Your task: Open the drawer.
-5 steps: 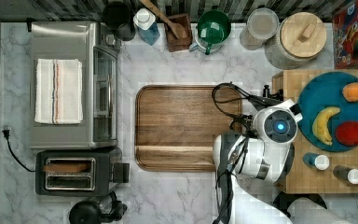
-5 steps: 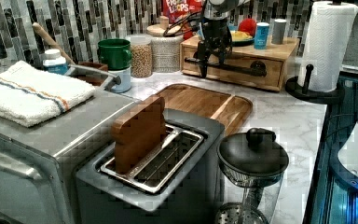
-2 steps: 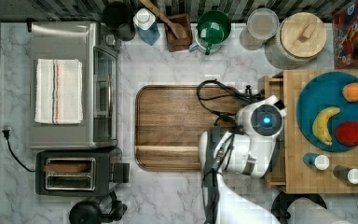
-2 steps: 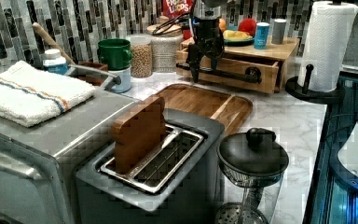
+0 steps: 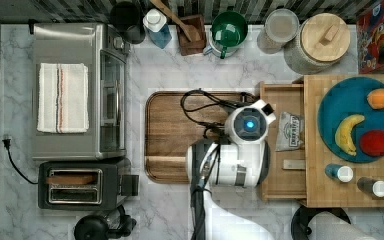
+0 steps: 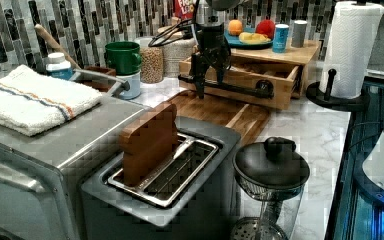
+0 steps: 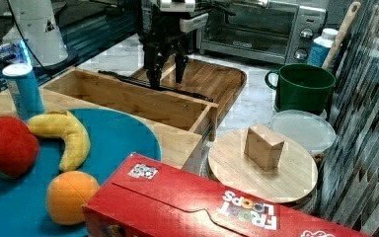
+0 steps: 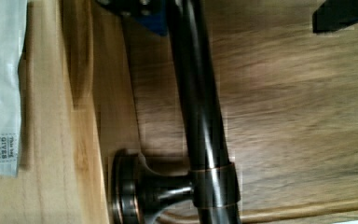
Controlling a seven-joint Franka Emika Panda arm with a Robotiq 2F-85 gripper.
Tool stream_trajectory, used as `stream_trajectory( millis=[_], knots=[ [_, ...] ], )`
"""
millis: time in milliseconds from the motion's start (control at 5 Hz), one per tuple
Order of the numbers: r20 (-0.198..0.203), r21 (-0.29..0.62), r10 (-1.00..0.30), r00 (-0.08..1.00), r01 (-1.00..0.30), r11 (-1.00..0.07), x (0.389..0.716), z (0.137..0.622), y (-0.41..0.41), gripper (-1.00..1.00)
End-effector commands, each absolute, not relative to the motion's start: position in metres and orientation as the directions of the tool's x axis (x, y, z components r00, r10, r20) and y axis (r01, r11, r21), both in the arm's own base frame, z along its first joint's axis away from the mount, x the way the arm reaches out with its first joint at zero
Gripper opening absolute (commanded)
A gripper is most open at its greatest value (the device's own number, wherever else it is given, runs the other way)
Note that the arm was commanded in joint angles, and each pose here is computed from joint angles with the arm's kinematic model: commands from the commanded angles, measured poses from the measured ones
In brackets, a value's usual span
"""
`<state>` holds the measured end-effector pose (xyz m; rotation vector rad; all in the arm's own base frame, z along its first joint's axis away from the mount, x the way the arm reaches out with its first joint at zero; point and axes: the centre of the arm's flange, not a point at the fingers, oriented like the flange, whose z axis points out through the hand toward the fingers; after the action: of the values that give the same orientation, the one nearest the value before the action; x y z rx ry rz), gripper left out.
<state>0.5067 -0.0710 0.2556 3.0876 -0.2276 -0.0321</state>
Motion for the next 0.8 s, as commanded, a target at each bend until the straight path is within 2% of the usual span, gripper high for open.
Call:
stream_trajectory(
  millis=[200,400,600,800],
  knots=[
    [-0.035,-0.010,-0.064,0.997,-0.064,-0.998,0.517,0.278,0.035,1.00],
    [-0.046,-0.030,-0.077,0.996,-0.079,-0.996,0.523,0.271,0.049,1.00],
    [-0.075,-0.047,-0.100,0.992,-0.103,-0.994,0.538,0.277,0.059,1.00],
    [-0.075,-0.047,-0.100,0.992,-0.103,-0.994,0.538,0.277,0.059,1.00]
  ],
)
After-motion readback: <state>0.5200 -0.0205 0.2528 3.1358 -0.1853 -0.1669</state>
